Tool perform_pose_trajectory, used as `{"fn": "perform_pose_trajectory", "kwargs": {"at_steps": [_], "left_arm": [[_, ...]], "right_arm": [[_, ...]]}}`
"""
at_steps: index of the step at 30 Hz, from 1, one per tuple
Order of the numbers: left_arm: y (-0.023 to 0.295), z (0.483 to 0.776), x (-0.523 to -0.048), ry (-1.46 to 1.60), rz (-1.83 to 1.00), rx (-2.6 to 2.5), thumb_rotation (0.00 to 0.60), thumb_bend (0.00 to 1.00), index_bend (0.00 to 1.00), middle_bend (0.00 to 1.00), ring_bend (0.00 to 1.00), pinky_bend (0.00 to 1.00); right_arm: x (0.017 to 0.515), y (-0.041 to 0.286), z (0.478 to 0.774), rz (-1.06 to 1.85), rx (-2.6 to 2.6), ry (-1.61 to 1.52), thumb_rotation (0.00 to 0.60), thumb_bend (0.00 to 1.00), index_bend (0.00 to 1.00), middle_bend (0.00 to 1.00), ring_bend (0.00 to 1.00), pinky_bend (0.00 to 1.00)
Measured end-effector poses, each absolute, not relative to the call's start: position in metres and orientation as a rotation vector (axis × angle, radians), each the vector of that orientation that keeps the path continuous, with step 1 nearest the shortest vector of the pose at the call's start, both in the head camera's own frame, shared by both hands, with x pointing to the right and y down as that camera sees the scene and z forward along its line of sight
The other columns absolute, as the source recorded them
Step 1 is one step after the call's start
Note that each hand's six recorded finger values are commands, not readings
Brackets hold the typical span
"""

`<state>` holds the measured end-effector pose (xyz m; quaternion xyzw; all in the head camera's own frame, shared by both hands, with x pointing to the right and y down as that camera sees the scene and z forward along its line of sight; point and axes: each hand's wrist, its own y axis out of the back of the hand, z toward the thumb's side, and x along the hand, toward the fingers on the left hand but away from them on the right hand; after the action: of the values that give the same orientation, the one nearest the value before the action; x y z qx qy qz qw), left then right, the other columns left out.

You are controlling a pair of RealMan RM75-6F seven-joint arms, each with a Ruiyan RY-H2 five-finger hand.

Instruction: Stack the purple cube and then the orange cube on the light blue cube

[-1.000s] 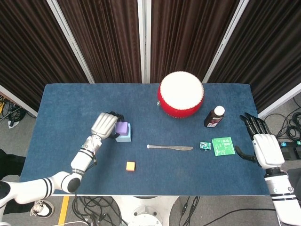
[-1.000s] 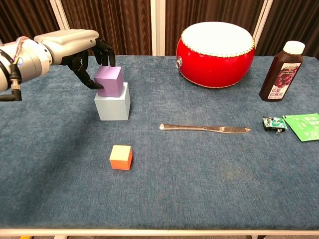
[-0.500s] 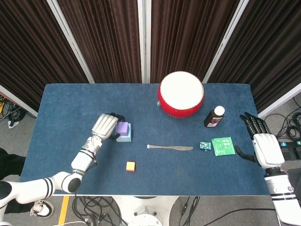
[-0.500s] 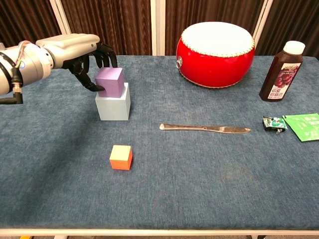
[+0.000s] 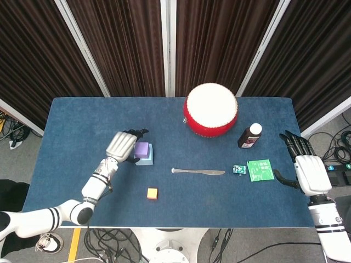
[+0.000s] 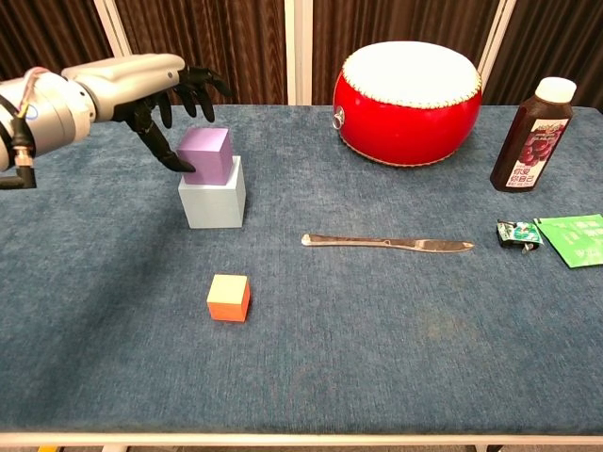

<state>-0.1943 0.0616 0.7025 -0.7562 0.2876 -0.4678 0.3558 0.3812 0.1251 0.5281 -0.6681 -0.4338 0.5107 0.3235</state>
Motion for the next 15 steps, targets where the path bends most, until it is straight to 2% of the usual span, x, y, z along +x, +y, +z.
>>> {"fn": "perform_pose_trajectory", "kwargs": {"at_steps": [6, 11, 15], "left_arm": [[0.060, 0.681, -0.200, 0.782, -1.179, -1.927, 0.600, 0.10, 0.23, 0.41, 0.32, 0.42], [0.059, 0.651, -0.206, 0.836, -1.135, -1.905, 0.600, 0.10, 0.33, 0.41, 0.32, 0.42], [0.067, 0.629, -0.212, 0.861, -1.092, -1.914, 0.600, 0.10, 0.35, 0.41, 0.32, 0.42]], "right_arm": [[0.382, 0.125, 0.527, 1.336, -1.759, -1.143, 0.600, 0.22, 0.00, 0.00, 0.00, 0.00], [0.382, 0.125, 0.527, 1.335, -1.760, -1.142, 0.600, 0.22, 0.00, 0.00, 0.00, 0.00], [0.382, 0.126, 0.527, 1.334, -1.759, -1.139, 0.600, 0.22, 0.00, 0.00, 0.00, 0.00]]}}
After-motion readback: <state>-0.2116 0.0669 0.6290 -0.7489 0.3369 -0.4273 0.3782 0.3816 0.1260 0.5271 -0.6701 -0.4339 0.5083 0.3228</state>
